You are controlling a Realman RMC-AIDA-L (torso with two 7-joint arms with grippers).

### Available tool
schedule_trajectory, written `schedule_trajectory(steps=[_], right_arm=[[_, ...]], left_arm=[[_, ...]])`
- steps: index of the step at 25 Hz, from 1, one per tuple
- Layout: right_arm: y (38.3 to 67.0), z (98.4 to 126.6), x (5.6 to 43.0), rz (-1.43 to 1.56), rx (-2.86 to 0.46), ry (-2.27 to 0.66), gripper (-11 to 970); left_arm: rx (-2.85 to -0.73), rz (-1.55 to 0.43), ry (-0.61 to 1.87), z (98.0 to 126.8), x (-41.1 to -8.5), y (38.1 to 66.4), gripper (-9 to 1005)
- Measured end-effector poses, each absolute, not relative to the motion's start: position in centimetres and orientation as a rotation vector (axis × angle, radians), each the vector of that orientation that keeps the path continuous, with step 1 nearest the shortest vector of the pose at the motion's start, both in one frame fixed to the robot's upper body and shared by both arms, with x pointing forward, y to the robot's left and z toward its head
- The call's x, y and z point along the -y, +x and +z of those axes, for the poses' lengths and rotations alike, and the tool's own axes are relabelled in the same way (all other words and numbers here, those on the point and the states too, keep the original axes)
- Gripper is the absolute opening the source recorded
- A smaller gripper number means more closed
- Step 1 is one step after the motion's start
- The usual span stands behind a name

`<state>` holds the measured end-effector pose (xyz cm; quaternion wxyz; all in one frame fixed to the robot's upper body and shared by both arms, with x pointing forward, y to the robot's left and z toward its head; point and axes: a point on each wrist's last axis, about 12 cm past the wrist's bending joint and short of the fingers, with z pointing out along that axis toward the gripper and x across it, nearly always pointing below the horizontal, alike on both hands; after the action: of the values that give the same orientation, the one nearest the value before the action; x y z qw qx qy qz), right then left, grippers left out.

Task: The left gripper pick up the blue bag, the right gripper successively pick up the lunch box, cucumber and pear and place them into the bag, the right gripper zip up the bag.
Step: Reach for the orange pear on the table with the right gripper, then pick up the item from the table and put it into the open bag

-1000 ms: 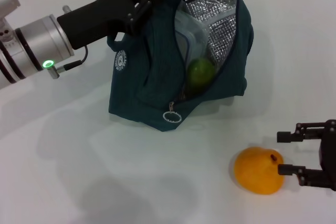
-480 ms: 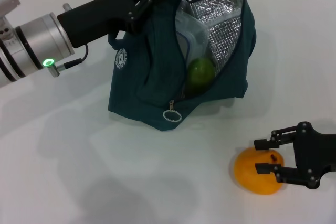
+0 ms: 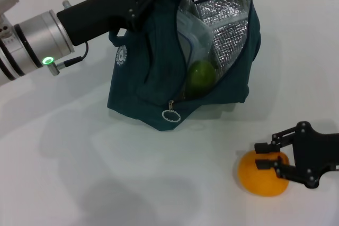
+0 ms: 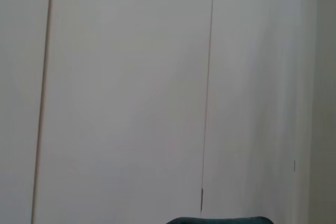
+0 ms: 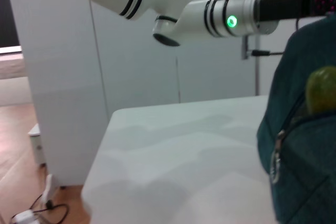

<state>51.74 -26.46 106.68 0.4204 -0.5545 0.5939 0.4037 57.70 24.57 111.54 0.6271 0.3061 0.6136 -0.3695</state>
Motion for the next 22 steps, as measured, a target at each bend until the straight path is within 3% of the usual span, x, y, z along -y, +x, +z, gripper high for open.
schedule_trajectory(steps=[7,12,22], right_arm=[[52.0,106.7,26.5,0.978,-1.471,-1.362,146],[52.1,106.9,26.7,0.922,-1.419,-1.357,50],[52.4,109.9,28.0,0.831,-1.165,-1.093,25]], left_arm=[[-1.407,-0.847,0.704,111.5,-24.6,57.7,41],[-1.405,-0.849,0.705,111.5,-24.6,57.7,41],[-1.404,-0.844,0.711,111.4,-24.6,57.5,41]])
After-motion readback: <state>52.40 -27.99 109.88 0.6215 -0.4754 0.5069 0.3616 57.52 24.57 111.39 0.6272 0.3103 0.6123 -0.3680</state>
